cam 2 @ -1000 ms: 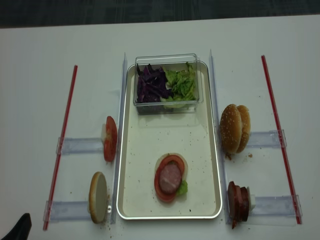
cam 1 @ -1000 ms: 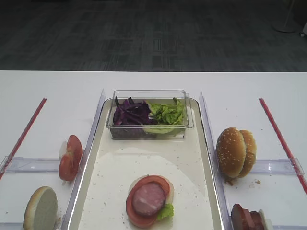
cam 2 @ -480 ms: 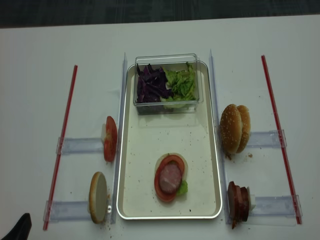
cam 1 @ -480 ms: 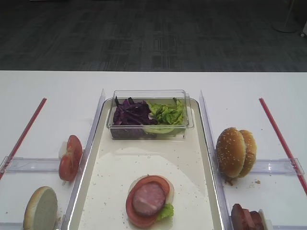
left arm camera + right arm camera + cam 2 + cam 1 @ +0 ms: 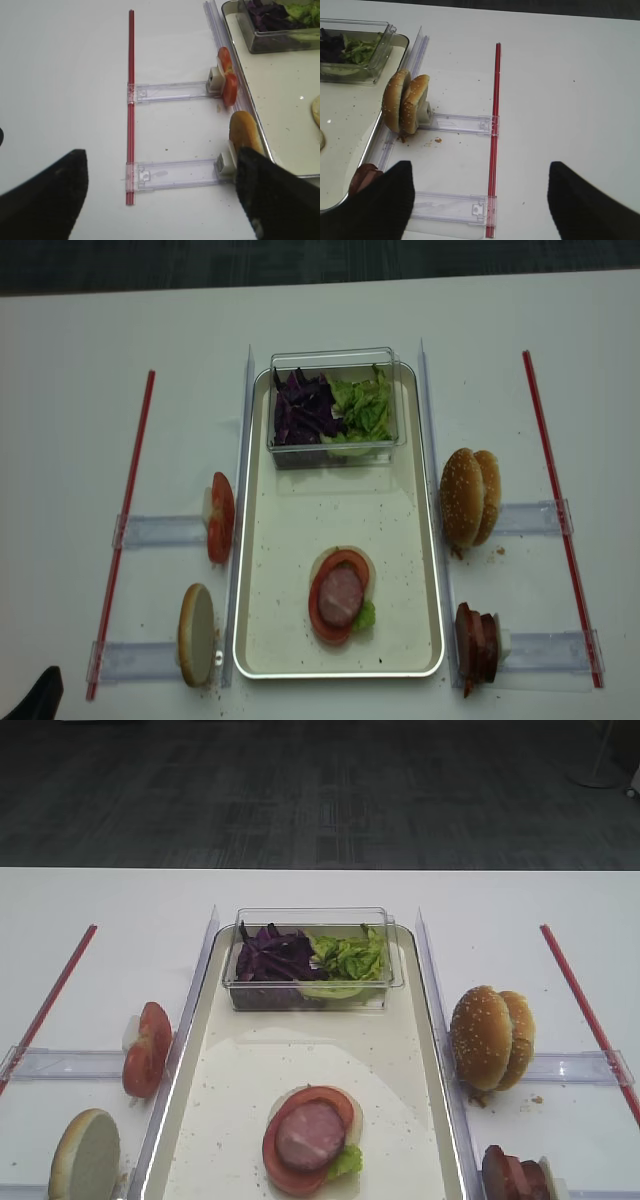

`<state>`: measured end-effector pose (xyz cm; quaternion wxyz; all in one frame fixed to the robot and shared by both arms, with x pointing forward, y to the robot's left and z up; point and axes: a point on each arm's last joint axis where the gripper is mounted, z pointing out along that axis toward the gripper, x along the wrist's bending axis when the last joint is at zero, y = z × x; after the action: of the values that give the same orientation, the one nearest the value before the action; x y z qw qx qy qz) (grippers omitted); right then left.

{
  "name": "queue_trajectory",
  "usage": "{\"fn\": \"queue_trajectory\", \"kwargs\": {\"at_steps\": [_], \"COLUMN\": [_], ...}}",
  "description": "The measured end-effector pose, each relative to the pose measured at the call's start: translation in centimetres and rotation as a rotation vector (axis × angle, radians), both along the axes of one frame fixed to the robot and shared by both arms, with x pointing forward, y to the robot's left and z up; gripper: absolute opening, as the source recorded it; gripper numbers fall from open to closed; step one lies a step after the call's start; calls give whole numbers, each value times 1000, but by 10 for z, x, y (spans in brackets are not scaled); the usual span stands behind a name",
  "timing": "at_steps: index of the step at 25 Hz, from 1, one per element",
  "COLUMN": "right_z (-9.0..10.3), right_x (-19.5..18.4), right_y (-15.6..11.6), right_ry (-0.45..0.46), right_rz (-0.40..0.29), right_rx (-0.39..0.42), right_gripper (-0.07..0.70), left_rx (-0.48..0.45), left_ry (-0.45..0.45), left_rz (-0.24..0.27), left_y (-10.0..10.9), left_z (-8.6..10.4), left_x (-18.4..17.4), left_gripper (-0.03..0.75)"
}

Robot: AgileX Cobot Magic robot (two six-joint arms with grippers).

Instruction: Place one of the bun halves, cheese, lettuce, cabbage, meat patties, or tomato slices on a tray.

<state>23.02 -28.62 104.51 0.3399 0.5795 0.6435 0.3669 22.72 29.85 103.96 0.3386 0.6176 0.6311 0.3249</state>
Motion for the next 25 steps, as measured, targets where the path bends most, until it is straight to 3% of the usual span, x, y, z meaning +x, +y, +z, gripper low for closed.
{"fn": "queue_trajectory", "kwargs": {"at_steps": [25], "right_z": [0], "right_x": [0], "right_y": [0], "right_ry": [0], "right_rz": [-2], "right_rx": [0], "right_gripper": [572], "left_rx": [0], "left_ry": [0], "left_rz": [0], "left_y": [0], "left_z": [0], "left_x": [0], "left_gripper": [554]}}
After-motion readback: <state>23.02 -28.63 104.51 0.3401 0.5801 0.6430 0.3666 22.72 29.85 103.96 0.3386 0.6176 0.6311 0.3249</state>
